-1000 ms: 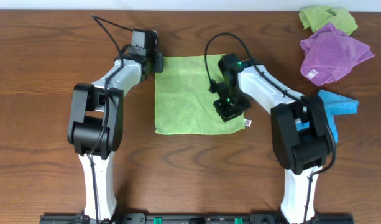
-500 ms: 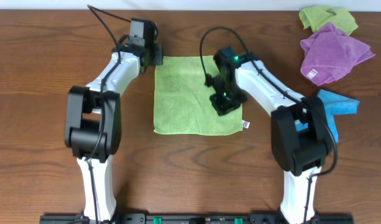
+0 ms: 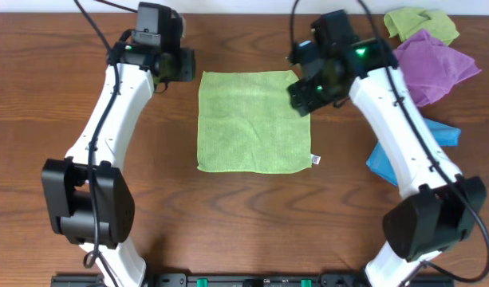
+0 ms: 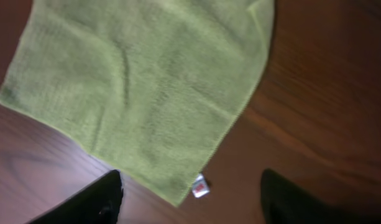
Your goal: Fold the cloth
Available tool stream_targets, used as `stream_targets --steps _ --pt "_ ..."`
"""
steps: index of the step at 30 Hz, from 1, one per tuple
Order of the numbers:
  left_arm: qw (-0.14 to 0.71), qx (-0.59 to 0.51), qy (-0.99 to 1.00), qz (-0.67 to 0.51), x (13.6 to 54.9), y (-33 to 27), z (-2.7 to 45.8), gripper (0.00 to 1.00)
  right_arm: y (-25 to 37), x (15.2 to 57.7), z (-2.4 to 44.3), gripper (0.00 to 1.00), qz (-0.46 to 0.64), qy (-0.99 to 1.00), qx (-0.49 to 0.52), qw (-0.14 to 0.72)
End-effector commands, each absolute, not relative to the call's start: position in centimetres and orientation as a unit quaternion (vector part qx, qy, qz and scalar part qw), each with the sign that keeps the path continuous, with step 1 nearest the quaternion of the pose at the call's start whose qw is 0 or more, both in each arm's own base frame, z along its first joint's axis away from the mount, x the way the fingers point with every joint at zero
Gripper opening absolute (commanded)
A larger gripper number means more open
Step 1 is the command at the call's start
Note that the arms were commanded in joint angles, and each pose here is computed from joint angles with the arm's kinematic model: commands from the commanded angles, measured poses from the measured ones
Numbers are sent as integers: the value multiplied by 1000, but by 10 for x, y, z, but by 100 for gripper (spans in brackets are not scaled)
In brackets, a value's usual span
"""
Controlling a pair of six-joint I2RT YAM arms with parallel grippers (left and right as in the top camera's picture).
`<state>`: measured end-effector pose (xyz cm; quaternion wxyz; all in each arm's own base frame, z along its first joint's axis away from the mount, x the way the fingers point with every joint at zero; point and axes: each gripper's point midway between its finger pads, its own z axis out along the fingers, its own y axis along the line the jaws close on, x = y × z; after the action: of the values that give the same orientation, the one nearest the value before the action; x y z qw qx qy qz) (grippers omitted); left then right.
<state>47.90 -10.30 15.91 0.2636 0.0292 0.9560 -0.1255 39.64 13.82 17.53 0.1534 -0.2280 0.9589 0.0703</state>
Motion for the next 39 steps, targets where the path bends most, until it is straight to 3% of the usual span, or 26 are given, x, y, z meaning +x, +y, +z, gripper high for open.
stream_targets --steps 1,2,6,11,16,20,28,39 --pt "249 66 938 -234 470 -132 173 89 137 398 181 88 112 957 -217 158" --pt "244 73 931 -262 466 -140 177 96 136 398 181 99 119 957 -214 157" --pt "224 97 906 -345 453 -164 191 95 128 395 180 99 122 958 -212 148" --pt "174 131 917 -334 424 -161 176 95 124 387 175 99 118 956 -234 132" --pt "97 125 943 -291 390 -141 143 96 117 376 143 90 133 961 -221 101" --pt "60 108 934 -336 371 -137 130 96 112 355 110 85 182 962 -196 57" --pt "-4 84 905 -418 322 -106 119 96 114 328 92 79 297 939 -172 30" --pt "-31 11 879 -476 287 -110 66 99 119 290 62 77 333 930 -152 -20"
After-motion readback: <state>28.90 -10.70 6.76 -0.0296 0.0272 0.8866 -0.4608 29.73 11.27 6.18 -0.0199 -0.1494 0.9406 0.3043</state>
